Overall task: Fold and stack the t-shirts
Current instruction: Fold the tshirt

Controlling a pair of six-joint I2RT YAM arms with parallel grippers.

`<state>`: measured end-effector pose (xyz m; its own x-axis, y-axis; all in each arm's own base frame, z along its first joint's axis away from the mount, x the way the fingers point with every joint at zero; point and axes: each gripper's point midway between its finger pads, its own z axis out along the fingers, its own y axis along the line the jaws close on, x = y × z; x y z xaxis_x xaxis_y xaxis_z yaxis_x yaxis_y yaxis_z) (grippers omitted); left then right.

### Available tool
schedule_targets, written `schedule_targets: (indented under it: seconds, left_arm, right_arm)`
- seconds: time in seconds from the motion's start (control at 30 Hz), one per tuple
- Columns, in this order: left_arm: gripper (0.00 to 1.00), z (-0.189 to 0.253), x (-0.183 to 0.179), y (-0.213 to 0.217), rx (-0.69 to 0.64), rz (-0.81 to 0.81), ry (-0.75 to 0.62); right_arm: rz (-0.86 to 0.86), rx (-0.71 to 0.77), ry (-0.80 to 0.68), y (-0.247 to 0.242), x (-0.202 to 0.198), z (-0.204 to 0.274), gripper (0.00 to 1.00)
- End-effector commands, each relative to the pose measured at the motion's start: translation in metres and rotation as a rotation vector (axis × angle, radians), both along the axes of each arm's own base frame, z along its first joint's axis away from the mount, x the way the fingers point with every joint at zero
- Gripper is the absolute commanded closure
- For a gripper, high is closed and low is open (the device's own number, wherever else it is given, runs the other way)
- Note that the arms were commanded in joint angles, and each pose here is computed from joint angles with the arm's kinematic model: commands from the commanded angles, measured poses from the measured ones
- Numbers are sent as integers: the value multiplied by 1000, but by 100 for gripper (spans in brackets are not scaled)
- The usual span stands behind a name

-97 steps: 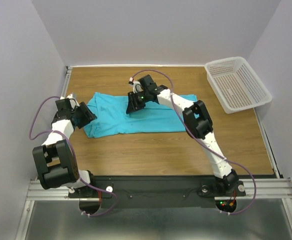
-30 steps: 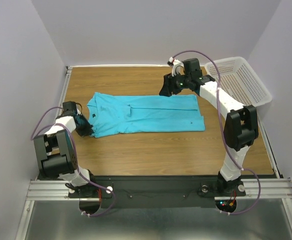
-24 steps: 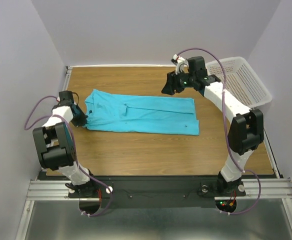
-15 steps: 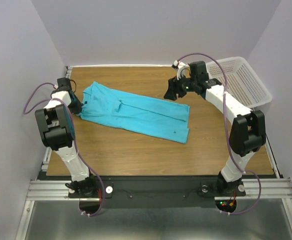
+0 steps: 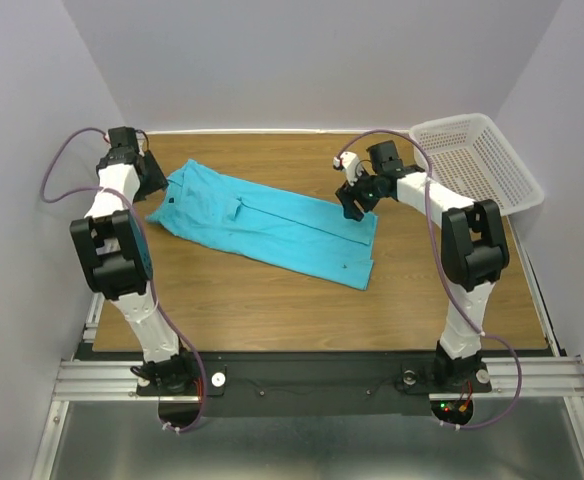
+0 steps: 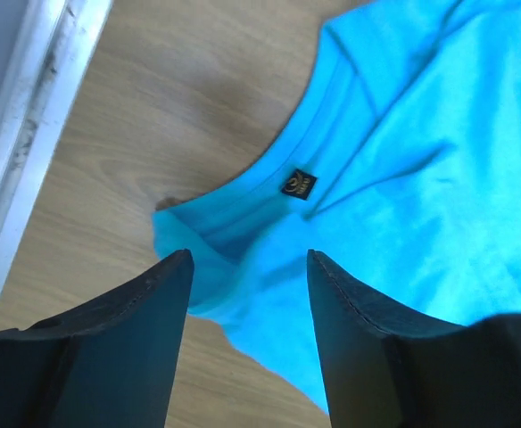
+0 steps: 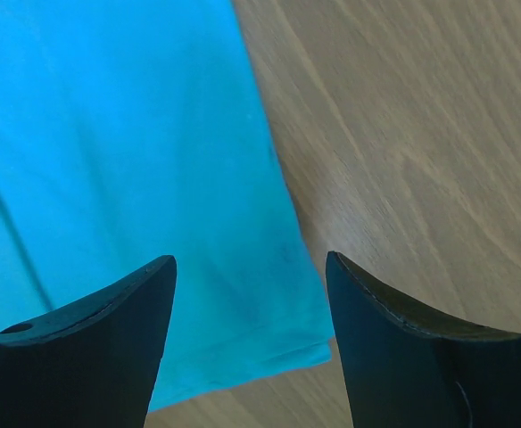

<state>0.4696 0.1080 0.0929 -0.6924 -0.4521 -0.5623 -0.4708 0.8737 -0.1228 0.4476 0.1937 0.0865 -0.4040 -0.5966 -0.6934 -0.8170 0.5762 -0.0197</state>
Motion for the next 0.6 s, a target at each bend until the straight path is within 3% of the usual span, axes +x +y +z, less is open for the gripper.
schedule_targets:
  seconds: [0.0, 0.1, 0.3, 0.37, 0.57]
  left_arm:
    - [33, 99, -3, 2, 87, -22, -221]
    - [28, 128, -14, 0, 114, -30, -292]
    - [25, 134, -46, -14, 89, -48, -341]
    - [18, 136, -57, -20, 70, -50, -369]
    - [12, 133, -80, -23, 11, -32, -425]
  right_arm:
    - [-37, -110, -69, -26, 26, 2, 27]
    - [-66, -145, -48, -38, 24, -8, 28]
    - [-108, -184, -7, -55, 16, -25, 30]
    - [-126, -194, 17, -63, 15, -34, 31]
    - [-132, -155, 72, -64, 8, -44, 41]
